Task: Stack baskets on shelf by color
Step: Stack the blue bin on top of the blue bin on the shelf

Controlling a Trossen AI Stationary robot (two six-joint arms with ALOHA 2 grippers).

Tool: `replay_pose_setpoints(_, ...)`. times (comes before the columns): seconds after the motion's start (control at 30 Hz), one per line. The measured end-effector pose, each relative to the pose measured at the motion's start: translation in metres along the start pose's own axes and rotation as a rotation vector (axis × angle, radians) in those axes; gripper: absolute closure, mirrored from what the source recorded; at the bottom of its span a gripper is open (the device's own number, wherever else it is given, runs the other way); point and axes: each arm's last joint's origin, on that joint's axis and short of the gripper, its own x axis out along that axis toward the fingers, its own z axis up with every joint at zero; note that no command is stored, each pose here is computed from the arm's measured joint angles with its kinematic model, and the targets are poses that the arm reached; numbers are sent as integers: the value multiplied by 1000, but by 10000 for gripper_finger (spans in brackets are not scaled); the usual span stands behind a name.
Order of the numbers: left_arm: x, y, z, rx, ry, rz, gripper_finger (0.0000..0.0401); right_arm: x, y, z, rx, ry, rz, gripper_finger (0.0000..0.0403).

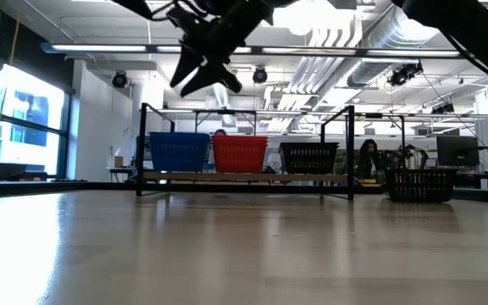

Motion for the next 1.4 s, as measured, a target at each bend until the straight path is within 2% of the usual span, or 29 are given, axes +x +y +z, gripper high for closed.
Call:
replay_pose_setpoints(0.1, -2, 2, 0, -17, -10, 16, 213, 8, 10, -6, -62, 7, 16, 300)
replay_pose_setpoints(0.33, -4, 3, 0, -35, -18, 19, 213, 45, 14, -21, -81, 34, 4, 300)
replay_pose_setpoints(0.5, -4, 3, 0, -35, -19, 19, 213, 60, 14, -30, -93, 33, -81, 300)
replay_pose_setpoints(0.8, -3, 3, 0, -35, -18, 19, 213, 72, 7, -33, -88, 12, -158, 300)
replay_pose_setpoints(1.4, -3, 3, 0, -35, -20, 15, 213, 68, -22, -9, -1, -107, -188, 300)
